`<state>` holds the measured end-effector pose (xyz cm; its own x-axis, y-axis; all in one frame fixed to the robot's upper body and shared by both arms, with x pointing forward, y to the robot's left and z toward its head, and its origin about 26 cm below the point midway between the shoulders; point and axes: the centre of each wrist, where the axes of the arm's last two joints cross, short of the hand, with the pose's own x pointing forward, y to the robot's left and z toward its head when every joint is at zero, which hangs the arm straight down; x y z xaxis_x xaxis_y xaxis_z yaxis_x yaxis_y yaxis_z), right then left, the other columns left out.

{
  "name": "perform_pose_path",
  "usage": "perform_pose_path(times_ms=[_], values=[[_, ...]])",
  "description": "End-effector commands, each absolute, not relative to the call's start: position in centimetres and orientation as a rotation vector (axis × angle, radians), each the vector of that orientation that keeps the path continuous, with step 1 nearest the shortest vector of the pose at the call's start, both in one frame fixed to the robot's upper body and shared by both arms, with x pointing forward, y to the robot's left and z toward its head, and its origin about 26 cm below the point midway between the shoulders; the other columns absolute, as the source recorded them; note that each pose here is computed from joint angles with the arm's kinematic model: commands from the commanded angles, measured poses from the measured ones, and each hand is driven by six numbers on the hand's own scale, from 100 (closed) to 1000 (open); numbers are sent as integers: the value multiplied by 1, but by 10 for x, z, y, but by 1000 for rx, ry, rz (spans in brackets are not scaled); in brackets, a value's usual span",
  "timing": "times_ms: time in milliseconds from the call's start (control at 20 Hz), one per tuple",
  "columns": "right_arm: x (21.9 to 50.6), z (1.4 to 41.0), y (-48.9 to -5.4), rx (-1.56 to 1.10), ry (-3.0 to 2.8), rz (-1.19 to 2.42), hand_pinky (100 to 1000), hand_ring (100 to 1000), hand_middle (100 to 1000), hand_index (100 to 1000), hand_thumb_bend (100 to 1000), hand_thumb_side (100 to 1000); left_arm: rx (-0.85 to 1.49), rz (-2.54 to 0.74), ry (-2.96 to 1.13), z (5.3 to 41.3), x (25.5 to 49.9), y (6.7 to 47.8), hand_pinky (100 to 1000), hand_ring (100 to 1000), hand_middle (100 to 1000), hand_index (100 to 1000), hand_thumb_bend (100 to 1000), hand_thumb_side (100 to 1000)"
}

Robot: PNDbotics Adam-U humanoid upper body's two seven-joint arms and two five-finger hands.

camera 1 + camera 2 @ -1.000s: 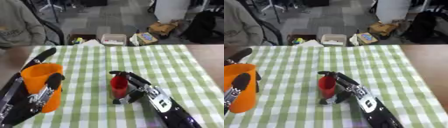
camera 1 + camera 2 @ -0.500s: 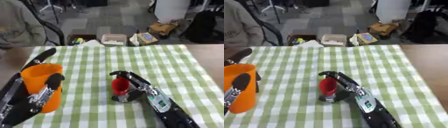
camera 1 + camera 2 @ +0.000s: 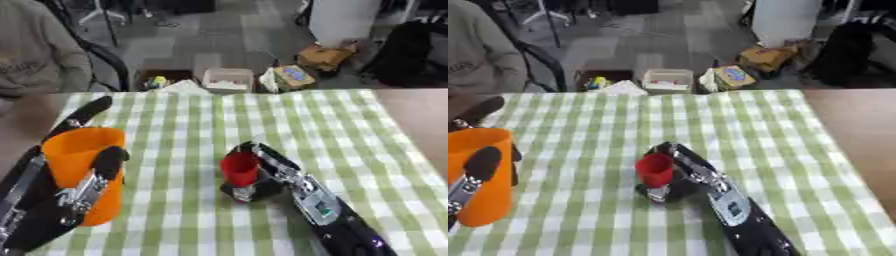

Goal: Pour the contents of one cup into another cup.

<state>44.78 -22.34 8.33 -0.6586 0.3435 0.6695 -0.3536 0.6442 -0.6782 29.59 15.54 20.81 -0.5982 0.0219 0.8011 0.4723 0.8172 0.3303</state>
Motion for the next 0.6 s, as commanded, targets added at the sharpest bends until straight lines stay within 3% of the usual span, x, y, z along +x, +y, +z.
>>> perform_pose_path(times_ms=[50,600], values=[[449,85,-224,6,-2025,1051,289,240,124,507,100,100,-372,-670,-2158,215,293,155,243,261,330,965,100,469],[451,105,-236,-44,-2084,1005,267,219,111,500,100,100,-390,-672,-2173,216,294,157,241,262,329,964,100,478]])
